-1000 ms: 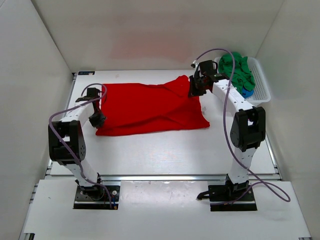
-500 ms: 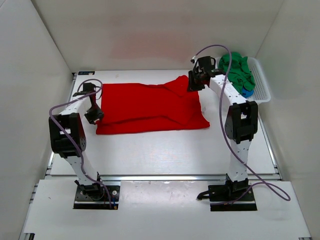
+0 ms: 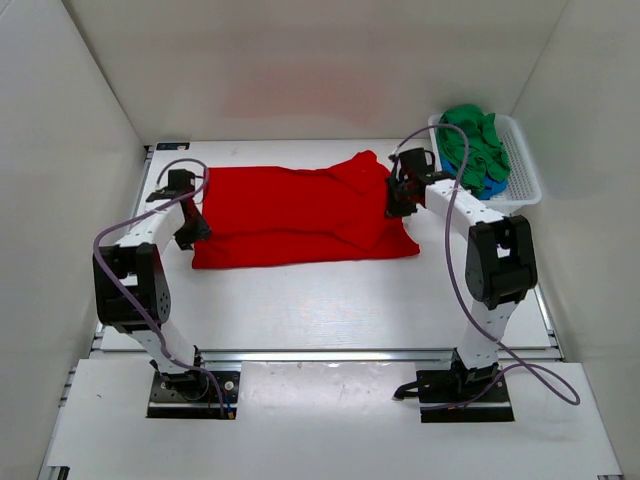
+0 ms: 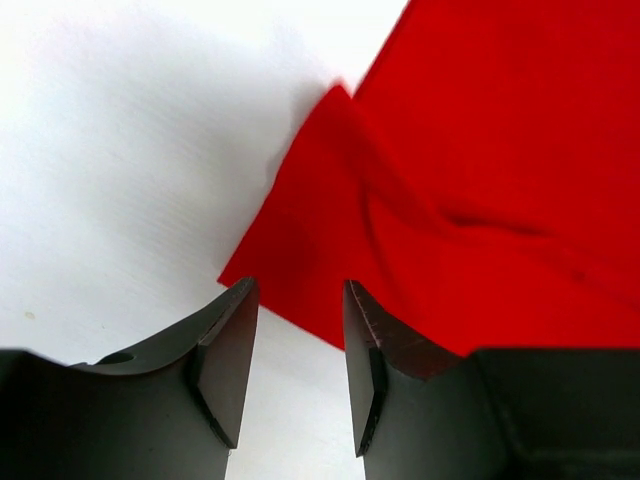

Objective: Fold and stack the t-shirts
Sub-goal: Fold the flattened tshirt in 1/3 of the way

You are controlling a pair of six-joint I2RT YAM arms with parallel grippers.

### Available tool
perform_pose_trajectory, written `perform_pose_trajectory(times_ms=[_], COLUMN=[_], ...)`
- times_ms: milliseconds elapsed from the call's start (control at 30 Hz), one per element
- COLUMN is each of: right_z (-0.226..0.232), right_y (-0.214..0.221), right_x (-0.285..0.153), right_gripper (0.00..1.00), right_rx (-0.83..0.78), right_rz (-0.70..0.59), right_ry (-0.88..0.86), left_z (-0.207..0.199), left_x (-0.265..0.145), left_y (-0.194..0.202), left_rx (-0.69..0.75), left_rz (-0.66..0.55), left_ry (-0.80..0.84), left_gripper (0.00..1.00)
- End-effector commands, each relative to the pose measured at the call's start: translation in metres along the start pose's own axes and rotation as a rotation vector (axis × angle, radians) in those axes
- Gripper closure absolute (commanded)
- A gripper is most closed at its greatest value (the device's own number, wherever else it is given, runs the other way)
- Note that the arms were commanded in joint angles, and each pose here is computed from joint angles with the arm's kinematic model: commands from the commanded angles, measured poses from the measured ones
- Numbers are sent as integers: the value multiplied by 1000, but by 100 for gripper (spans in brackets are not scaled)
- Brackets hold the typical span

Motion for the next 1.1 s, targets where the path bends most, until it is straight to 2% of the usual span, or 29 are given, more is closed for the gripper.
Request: perform_pose_trajectory(times_ms=[0, 67, 133, 333, 500, 733, 1067], right_z=[13, 12, 9, -7, -21, -34, -55], right_y=[12, 29, 39, 68, 99, 140, 183], right_x=[-3, 4, 10, 21, 19, 1, -28], right_gripper=[100, 99, 100, 100, 99, 99, 100], right_rx=[-10, -24, -19, 25, 58, 78, 130], right_rz=[-35, 8, 24, 92, 163, 255, 285], right_ry=[-55, -44, -18, 30, 72, 103, 135], left_z=[-2, -6, -24, -48, -47, -47, -35], left_x=[-4, 2, 11, 28, 33, 35, 13], left_y=[12, 17, 23, 27, 42, 81, 122], left_rx=[11, 24, 96, 220, 290, 480, 512], left_rz=[-9, 10, 27, 98, 162, 345, 369], left_ry=[30, 45, 9, -103, -90, -139, -47], left_gripper=[50, 51, 55, 56, 60, 62, 63])
Point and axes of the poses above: each gripper's point midway between its finger pads, its own x axis out along the fingers, its own z axis along the line the jaws close on, y = z × x, the point moved 8 cm from there along -x, back along the fingers, and after that the axes turned 13 degrees about x, right-handed, at the moved point
